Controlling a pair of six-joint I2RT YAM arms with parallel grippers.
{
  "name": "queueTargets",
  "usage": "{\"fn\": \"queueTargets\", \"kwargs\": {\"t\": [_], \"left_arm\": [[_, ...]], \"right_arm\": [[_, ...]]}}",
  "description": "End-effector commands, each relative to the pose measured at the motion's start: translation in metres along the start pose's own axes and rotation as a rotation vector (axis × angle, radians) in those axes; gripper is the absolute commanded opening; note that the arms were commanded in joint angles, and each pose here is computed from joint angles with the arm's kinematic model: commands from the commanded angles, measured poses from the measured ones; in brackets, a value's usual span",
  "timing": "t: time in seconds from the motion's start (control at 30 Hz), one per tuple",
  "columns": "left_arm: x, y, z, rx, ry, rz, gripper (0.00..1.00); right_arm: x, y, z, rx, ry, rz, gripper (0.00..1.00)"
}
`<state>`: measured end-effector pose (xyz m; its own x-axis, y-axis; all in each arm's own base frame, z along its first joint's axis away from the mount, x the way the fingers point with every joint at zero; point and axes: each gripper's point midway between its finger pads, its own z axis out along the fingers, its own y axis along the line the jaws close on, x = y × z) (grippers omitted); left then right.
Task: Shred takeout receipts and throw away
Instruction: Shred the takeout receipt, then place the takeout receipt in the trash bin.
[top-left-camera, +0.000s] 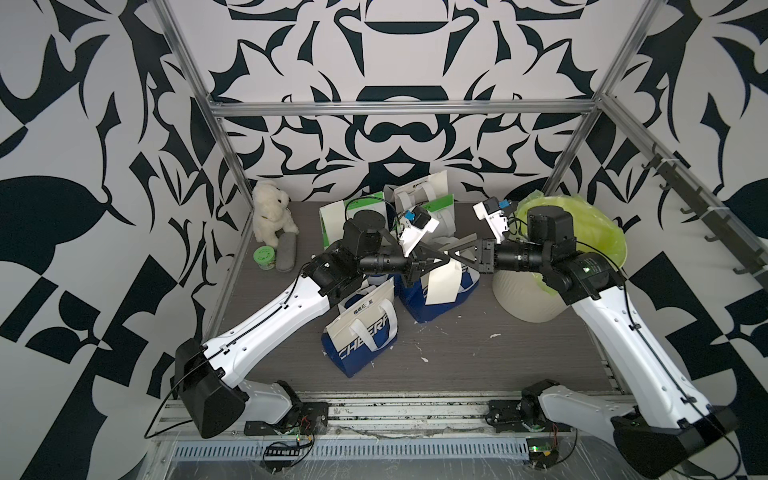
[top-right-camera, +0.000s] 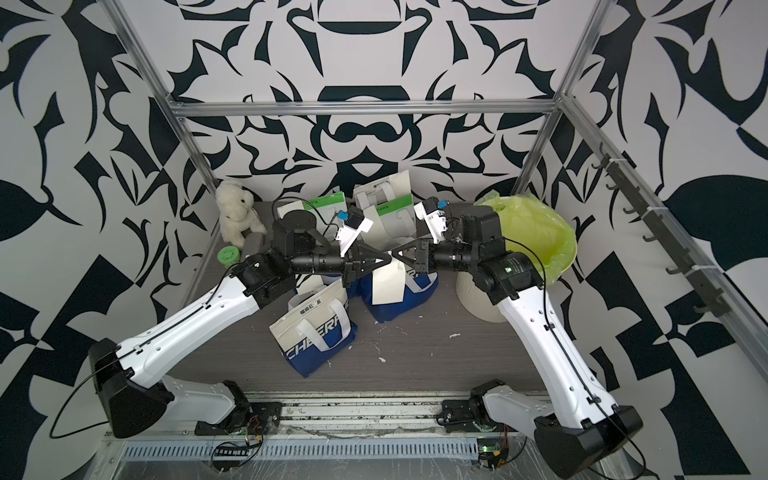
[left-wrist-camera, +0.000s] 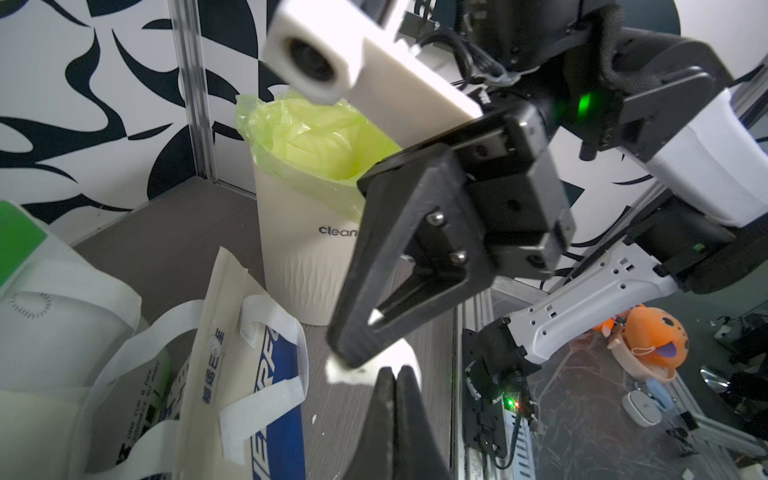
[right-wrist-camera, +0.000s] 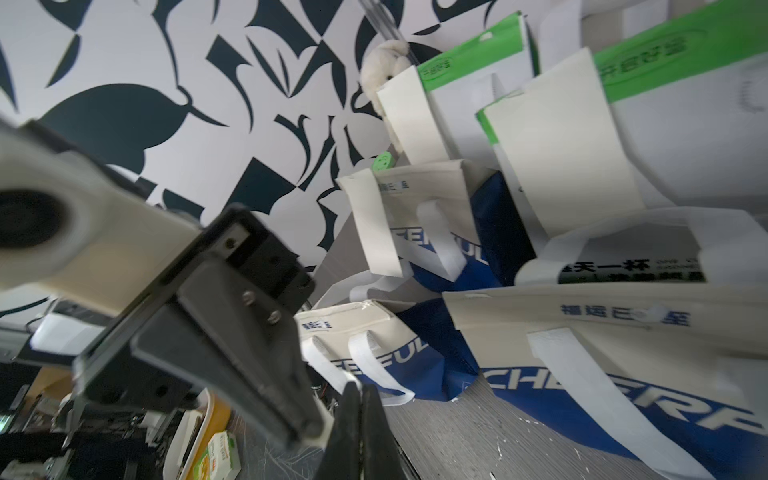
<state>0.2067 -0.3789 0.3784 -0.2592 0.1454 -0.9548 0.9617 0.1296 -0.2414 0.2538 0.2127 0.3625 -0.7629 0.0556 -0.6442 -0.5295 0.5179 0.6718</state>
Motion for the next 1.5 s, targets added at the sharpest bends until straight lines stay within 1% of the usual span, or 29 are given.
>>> {"fn": "queueTargets", "kwargs": {"t": [0.0,0.07,0.17,0.2,0.33,0.43,0.63,0.83,0.97,1.07,1.13,1.2,1.27,1.3,1.37,1.47], "left_arm": [[-0.007,-0.009,-0.006,-0.035,-0.012,0.102,0.0],[-0.008,-0.01,-0.009,-0.063,-0.025,0.136,0.0],[-0.018,-0.01,-0.018,-0.102,-0.077,0.17,0.0],[-0.027,-0.015,-0.028,-0.115,-0.116,0.189,0.0],[-0.044,-0.021,-0.05,-0.165,-0.22,0.208,0.0],[-0.055,-0.029,-0.071,-0.201,-0.267,0.223,0.0],[-0.063,-0.042,-0.109,-0.272,-0.295,0.265,0.0],[-0.06,-0.042,-0.128,-0.345,-0.289,0.295,0.0],[-0.056,-0.036,-0.127,-0.366,-0.271,0.286,0.0],[-0.052,-0.033,-0.121,-0.363,-0.253,0.27,0.0],[-0.05,-0.031,-0.116,-0.355,-0.24,0.26,0.0],[-0.048,-0.029,-0.112,-0.349,-0.229,0.248,0.0],[-0.046,-0.028,-0.109,-0.341,-0.22,0.243,0.0],[-0.046,-0.027,-0.107,-0.337,-0.217,0.24,0.0],[-0.044,-0.025,-0.103,-0.333,-0.208,0.235,0.0],[-0.044,-0.024,-0.098,-0.325,-0.198,0.228,0.0]], "right_arm": [[-0.008,-0.023,0.003,0.114,-0.035,0.041,0.0],[-0.007,-0.031,0.005,0.153,-0.023,0.063,0.0],[-0.004,-0.047,0.011,0.203,0.002,0.096,0.0],[-0.004,-0.052,0.013,0.221,0.007,0.102,0.0],[-0.003,-0.072,0.017,0.302,0.02,0.099,0.0],[-0.006,-0.082,0.017,0.359,0.032,0.074,0.0],[-0.022,-0.096,0.014,0.462,0.041,0.018,0.0],[-0.05,-0.087,0.001,0.514,0.0,-0.033,0.0],[-0.081,-0.076,-0.031,0.608,-0.086,-0.101,0.0],[-0.108,-0.079,-0.074,0.718,-0.188,-0.115,0.0],[-0.121,-0.089,-0.113,0.829,-0.259,-0.098,0.0],[-0.126,-0.102,-0.147,0.956,-0.305,-0.095,0.0],[-0.127,-0.112,-0.173,1.087,-0.334,-0.104,0.0],[-0.127,-0.118,-0.188,1.172,-0.348,-0.101,0.0],[-0.125,-0.127,-0.204,1.274,-0.354,-0.106,0.0],[-0.123,-0.144,-0.214,1.367,-0.347,-0.11,0.0]]}}
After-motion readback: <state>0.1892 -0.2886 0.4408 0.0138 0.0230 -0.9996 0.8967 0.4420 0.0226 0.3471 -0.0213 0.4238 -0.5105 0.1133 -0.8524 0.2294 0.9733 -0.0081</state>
